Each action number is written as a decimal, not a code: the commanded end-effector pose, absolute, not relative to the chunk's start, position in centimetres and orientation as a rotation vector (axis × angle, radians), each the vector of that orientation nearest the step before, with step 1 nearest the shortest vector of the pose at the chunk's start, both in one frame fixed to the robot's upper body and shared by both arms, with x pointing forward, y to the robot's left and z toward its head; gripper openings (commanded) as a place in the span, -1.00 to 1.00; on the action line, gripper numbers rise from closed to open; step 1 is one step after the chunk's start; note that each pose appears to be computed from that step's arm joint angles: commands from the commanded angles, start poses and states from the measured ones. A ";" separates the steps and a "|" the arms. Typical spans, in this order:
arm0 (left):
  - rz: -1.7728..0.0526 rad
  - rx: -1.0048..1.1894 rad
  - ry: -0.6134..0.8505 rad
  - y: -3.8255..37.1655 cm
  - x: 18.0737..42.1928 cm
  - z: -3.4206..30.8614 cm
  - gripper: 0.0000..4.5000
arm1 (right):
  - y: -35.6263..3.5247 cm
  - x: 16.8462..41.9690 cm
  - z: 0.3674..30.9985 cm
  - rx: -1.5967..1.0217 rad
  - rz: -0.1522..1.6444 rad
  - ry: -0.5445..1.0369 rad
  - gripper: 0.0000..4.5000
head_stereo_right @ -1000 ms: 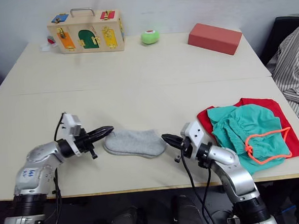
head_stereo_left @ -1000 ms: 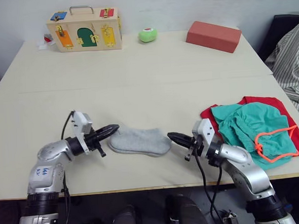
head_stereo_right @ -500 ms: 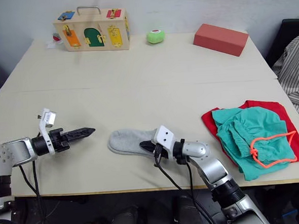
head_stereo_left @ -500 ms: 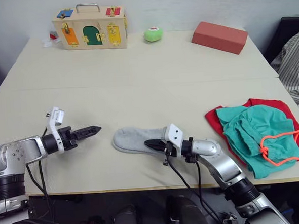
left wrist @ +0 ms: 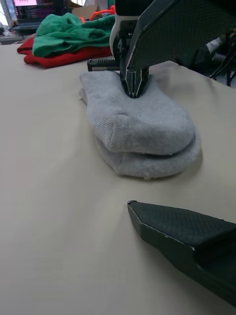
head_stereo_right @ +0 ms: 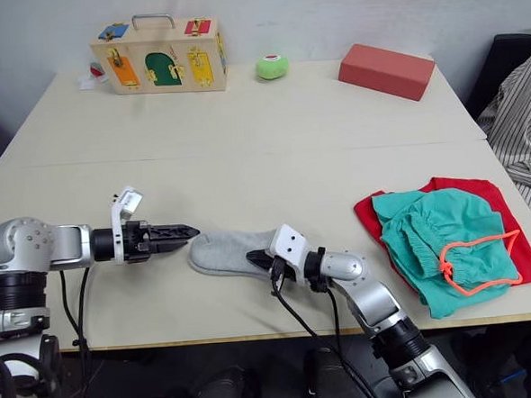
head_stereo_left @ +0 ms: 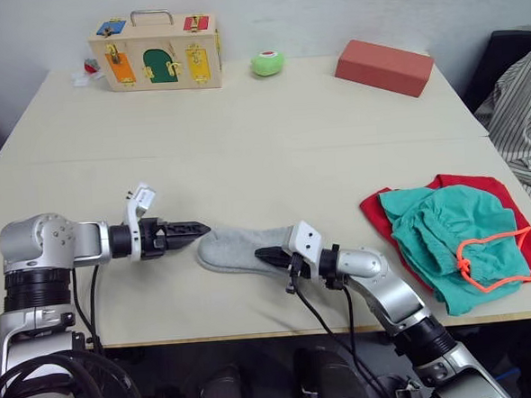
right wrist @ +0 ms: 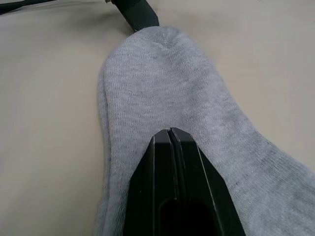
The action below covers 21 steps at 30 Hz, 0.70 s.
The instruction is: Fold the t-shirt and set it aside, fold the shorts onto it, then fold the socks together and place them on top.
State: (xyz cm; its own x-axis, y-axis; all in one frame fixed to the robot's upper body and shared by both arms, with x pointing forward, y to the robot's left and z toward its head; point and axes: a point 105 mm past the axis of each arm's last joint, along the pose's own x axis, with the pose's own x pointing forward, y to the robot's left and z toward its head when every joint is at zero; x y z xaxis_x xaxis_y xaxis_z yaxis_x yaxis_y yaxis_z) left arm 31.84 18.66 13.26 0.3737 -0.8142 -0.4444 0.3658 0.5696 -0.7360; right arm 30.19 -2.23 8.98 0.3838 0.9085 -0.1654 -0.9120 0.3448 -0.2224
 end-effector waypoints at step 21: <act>-1.172 -0.465 0.837 13.5 29.4 17.3 -0.99 | -2.4 29.5 7.7 -0.303 1.191 0.075 -1.00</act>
State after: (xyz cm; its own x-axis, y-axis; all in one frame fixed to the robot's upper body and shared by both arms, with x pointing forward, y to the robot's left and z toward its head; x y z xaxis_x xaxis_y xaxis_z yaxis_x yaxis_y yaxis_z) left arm 30.06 14.60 15.81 0.1979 -0.9155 -0.3504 0.5468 0.3997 -0.7356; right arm 30.14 -2.21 8.96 0.3860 0.9063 -0.1723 -0.9105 0.3442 -0.2292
